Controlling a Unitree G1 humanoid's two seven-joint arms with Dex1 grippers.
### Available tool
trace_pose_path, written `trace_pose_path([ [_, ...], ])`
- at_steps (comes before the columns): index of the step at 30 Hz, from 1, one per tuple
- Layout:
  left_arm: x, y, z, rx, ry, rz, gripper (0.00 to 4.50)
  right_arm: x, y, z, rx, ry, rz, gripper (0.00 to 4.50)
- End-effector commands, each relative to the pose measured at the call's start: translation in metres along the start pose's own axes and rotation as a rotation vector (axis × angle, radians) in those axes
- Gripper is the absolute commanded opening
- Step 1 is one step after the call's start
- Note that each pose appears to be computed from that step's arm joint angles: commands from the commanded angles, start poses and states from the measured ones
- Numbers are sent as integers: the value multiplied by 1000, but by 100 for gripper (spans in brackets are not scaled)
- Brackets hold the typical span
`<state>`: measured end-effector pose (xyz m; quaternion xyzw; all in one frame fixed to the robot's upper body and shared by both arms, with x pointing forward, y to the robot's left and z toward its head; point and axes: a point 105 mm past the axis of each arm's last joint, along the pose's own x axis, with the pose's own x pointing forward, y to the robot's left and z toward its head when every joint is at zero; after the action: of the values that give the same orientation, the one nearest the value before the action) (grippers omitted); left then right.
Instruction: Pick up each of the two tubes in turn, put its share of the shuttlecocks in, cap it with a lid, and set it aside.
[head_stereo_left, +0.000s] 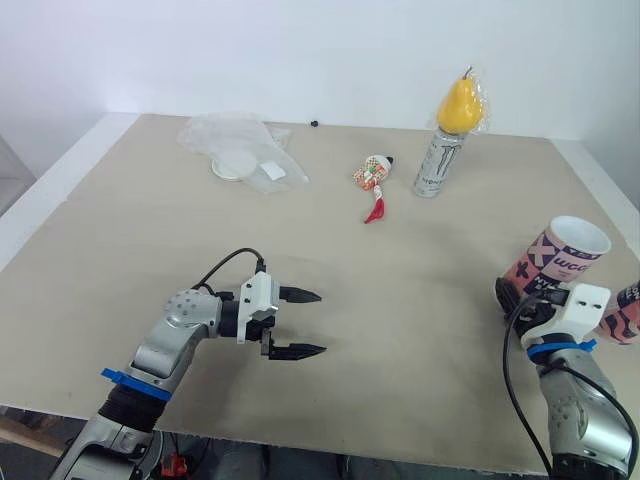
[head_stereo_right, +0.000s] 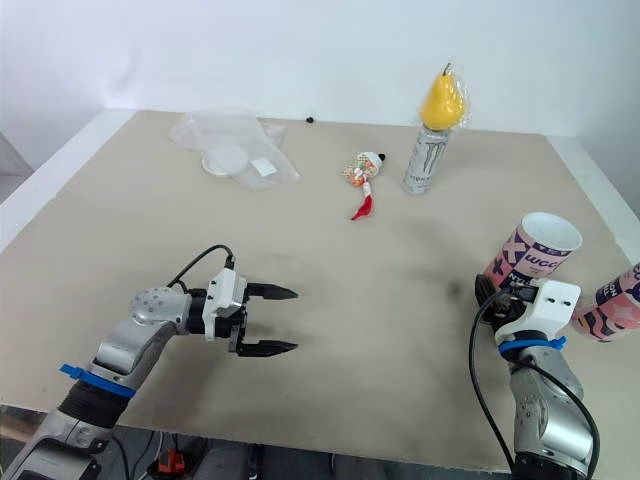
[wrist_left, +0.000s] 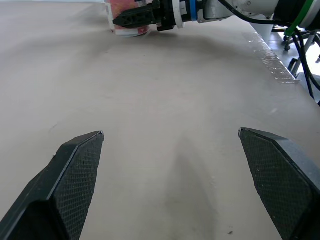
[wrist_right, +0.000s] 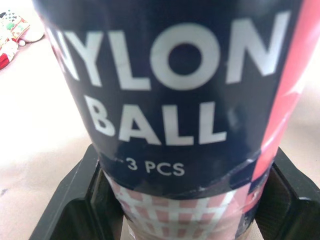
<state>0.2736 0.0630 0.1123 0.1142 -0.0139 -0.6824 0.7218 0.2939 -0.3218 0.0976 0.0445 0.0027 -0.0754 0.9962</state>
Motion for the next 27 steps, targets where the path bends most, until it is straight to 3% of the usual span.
trace_pose_path([
  [1, 0, 3, 9, 43, -13, 4, 450, -4, -2, -5, -13, 23, 11, 430],
  [12, 2, 17, 30, 56, -152, 97, 450, -23, -9, -7, -43, 50, 21, 430],
  [27, 7, 20, 22, 81, -126, 101, 450, -53, -15, 2, -92, 66, 75, 430],
])
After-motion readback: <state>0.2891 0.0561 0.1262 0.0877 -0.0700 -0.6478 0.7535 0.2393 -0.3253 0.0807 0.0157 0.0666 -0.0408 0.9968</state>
